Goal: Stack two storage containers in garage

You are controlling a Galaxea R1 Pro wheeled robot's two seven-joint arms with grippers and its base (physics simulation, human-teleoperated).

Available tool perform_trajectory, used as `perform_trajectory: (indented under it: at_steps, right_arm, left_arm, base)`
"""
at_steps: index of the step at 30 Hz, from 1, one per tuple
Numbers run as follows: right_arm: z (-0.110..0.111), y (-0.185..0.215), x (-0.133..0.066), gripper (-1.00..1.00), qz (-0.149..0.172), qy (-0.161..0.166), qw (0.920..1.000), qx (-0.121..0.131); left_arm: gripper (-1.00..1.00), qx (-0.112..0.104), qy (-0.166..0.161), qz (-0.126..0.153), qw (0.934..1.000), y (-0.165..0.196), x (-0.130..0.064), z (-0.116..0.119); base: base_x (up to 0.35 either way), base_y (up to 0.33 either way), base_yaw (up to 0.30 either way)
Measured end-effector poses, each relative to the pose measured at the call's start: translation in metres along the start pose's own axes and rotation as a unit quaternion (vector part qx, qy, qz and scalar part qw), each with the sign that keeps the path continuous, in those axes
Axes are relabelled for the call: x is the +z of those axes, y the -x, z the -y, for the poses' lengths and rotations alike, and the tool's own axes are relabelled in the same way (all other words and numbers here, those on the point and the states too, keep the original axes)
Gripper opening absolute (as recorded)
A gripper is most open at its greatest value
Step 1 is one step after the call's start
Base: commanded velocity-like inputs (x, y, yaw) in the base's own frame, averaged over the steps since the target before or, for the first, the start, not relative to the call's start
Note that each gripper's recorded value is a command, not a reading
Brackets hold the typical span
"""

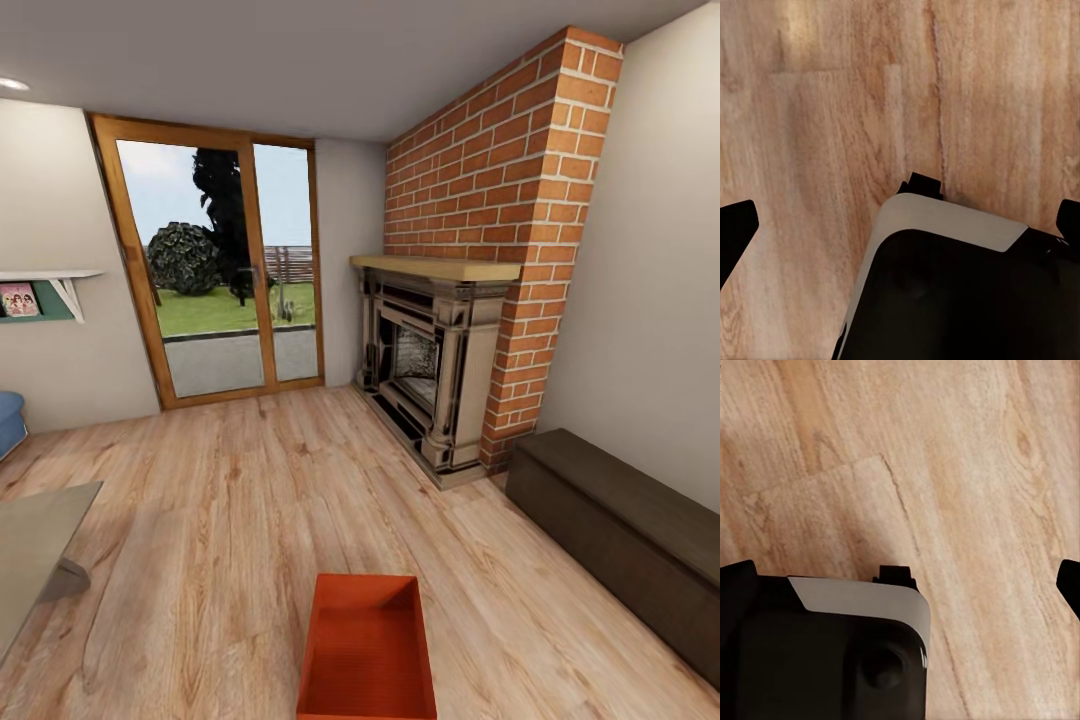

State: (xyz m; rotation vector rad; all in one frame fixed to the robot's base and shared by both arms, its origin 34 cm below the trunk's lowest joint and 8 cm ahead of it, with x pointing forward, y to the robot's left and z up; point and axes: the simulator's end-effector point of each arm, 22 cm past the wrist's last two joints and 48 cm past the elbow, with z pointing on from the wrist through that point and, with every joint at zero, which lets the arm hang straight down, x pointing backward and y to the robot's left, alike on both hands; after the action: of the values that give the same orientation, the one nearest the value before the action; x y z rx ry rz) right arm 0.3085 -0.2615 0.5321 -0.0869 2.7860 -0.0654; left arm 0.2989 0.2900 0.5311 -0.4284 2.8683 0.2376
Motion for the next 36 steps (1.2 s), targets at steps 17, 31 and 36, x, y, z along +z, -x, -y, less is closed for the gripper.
perform_trajectory:
  at_steps: [17, 31, 36]
  right_arm:
    - [0.0007, 0.0004, 0.0, 1.0, 0.001, -0.004, 1.0, -0.001]
    - [0.0012, 0.0, -0.0002, 1.0, 0.0, -0.001, 1.0, -0.003]
    - [0.001, 0.0003, -0.0002, 1.0, 0.001, 0.0, 1.0, -0.004]
  left_arm:
    - [1.0, 0.0, 0.0, 0.0, 1.0, 0.0001, -0.0001, 0.0008]
    - [1.0, -0.001, -0.001, 0.0, 1.0, -0.0002, -0.0003, 0.0007]
    - [1.0, -0.001, -0.001, -0.001, 1.0, -0.0006, -0.0003, 0.0006]
  base:
    - [0.0, 0.0, -0.073]
    - [0.142, 0.0, -0.008]
    - [0.317, 0.0, 0.0]
